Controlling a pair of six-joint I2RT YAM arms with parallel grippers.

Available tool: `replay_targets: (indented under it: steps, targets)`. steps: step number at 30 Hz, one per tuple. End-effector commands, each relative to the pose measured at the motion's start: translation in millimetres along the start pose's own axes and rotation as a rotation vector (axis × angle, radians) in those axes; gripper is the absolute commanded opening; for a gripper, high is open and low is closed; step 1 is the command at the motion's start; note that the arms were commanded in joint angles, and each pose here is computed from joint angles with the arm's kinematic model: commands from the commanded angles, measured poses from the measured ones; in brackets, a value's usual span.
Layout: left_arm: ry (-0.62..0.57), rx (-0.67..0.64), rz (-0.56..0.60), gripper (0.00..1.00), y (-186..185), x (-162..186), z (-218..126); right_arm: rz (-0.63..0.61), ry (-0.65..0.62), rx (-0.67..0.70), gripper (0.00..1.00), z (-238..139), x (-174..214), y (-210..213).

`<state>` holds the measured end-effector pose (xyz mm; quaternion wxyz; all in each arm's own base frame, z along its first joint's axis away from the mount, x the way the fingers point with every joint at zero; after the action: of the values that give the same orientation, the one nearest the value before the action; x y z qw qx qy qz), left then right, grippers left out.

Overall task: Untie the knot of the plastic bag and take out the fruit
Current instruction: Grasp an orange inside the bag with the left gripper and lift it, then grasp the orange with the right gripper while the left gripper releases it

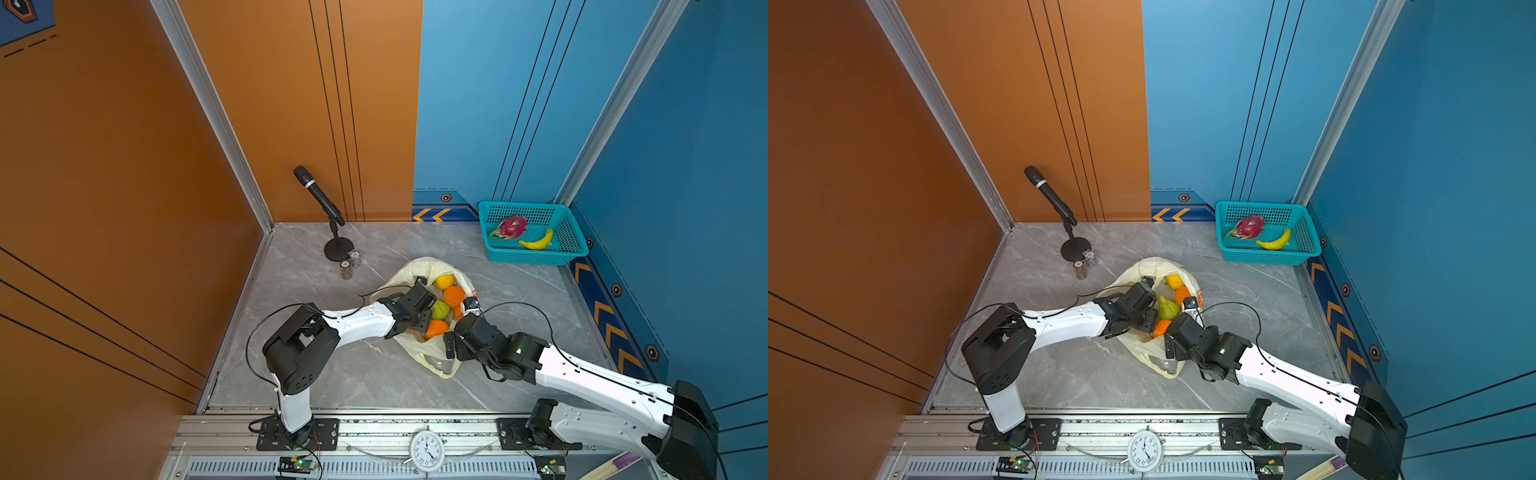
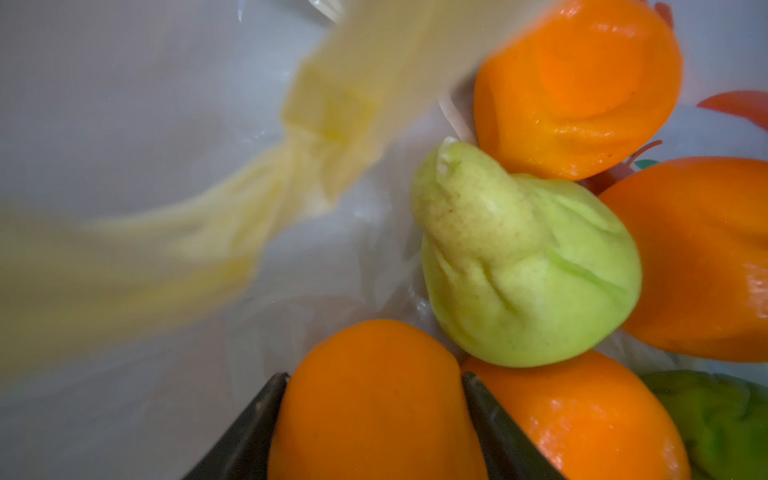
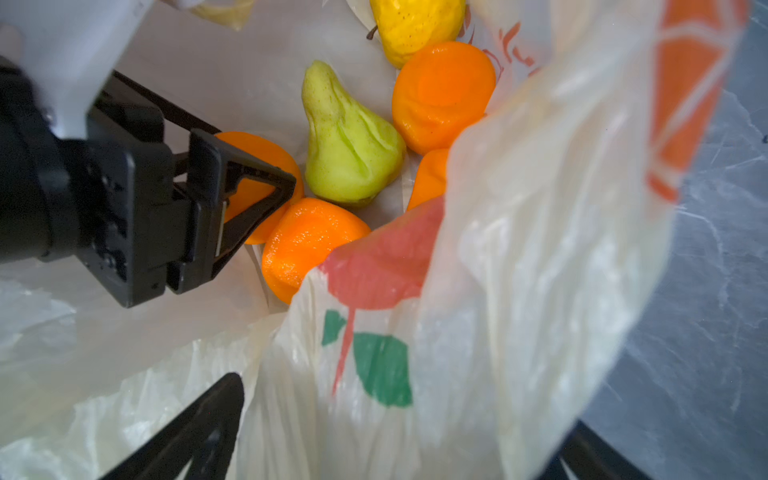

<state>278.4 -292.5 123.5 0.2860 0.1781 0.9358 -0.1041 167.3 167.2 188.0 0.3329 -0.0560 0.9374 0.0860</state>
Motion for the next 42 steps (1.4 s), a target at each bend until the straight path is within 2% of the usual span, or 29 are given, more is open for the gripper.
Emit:
replay_targets:
  steps: [1,8,14,15,23,32,42]
  targets:
    - [0.052,-0.012,0.015,0.56,3.3,5.0,-4.3,0.057,-0.084,-0.016,1.0,-16.9,-19.9,-0.5]
    - [-0.023,0.041,0.021,0.47,-3.0,-7.8,-27.5,0.156,-0.171,-0.077,1.0,-33.5,-37.2,-9.5]
    - [-0.098,0.089,0.018,0.43,-3.1,-14.2,-50.4,0.225,-0.211,-0.13,1.0,-44.7,-47.9,-18.2]
    - [-0.144,0.115,0.014,0.43,-5.5,-20.6,-56.0,0.241,-0.218,-0.14,1.0,-46.2,-49.4,-19.3]
    - [-0.276,0.253,0.044,0.42,-10.9,-29.4,-87.8,0.406,-0.229,-0.315,1.0,-50.2,-63.9,-27.1]
    - [-0.542,0.44,0.086,0.41,-13.2,-45.5,-137.5,0.51,-0.228,-0.507,1.0,-58.2,-76.7,-27.2]
    - [-0.791,0.652,0.252,0.41,-31.9,-59.7,-186.5,0.58,-0.237,-0.779,1.0,-72.9,-93.2,-12.5]
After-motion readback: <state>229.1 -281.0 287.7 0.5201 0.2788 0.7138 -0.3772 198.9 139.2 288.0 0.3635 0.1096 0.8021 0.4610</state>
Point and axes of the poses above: each gripper's point midway between its finger pads, its own z axis out along the fingers, its own y axis along the line the jaws close on, x = y × z, the point moved 8 cm from there along -z, back along the fingers, and after that the axes turned 1 degree about z, right-handed, at the moved point
